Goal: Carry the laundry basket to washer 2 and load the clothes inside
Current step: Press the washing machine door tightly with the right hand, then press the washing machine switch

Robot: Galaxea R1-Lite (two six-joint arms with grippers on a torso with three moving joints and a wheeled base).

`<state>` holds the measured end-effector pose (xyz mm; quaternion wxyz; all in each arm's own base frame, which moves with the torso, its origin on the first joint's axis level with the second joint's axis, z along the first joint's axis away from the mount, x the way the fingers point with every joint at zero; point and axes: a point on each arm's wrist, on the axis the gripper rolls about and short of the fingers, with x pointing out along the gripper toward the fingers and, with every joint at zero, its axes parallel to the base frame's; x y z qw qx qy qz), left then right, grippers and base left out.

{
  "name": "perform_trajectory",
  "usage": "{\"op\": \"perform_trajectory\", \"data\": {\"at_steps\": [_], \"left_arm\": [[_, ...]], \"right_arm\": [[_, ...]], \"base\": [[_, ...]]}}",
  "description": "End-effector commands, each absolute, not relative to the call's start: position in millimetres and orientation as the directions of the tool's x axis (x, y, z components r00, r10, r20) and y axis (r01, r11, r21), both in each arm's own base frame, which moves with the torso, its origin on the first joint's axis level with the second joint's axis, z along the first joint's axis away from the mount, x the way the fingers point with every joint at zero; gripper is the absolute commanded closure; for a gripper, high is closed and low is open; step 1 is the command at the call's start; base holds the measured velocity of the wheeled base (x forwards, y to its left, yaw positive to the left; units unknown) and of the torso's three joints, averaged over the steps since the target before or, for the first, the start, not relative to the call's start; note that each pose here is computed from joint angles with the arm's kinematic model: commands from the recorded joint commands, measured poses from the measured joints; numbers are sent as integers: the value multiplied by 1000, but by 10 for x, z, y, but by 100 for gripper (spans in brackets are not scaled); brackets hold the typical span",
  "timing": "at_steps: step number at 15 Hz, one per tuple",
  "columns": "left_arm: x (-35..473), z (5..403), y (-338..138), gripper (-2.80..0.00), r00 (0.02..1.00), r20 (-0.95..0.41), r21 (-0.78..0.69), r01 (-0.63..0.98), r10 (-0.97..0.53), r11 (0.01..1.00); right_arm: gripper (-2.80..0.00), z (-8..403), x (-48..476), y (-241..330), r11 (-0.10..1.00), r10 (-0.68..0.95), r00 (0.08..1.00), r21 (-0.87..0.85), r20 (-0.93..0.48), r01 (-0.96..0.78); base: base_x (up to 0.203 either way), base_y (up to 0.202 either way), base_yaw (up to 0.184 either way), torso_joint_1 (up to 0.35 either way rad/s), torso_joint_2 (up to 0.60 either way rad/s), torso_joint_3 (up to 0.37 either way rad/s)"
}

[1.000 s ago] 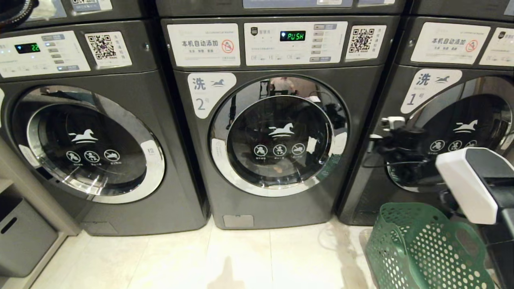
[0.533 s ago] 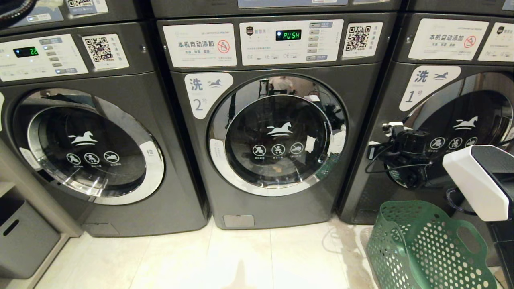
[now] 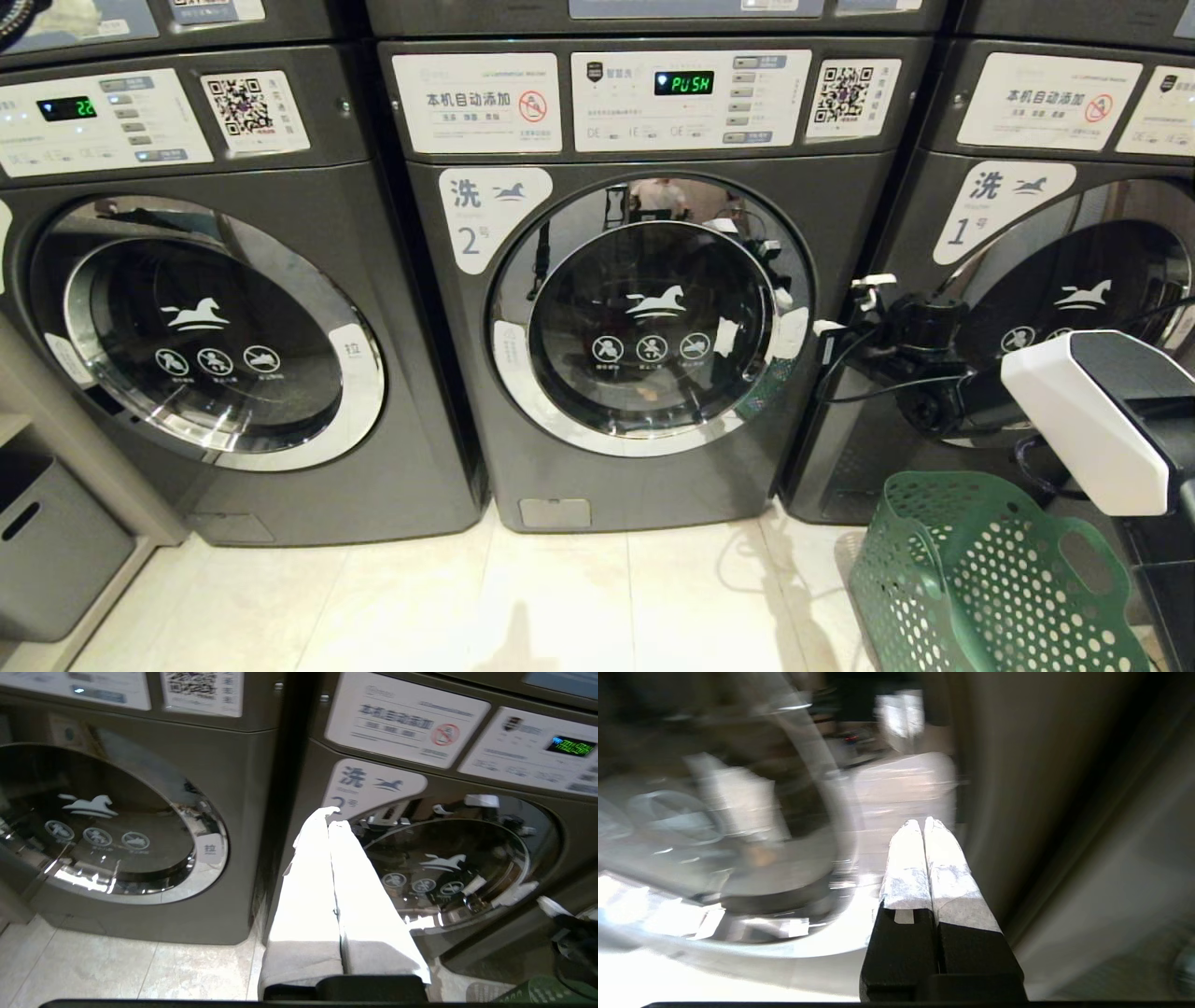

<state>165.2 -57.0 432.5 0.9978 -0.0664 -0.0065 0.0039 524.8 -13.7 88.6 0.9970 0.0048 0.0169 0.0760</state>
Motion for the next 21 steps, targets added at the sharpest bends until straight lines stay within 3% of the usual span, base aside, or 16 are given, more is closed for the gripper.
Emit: {"op": "perform_trajectory", "data": {"at_steps": [1,21], "left_arm": [[1662,4319,-575,0,1000,9,-132,-8,9,991],[1736,4283,-601,0,1000,-7,-127,-15,14,992]], "right_arm": [[0,875,5250,-75,984,174,984,41,-32,-173],[0,794,5500,185,962,267,964,63,9,-267]], "base": [[0,0,0,0,0,0],[0,0,0,0,0,0]]}}
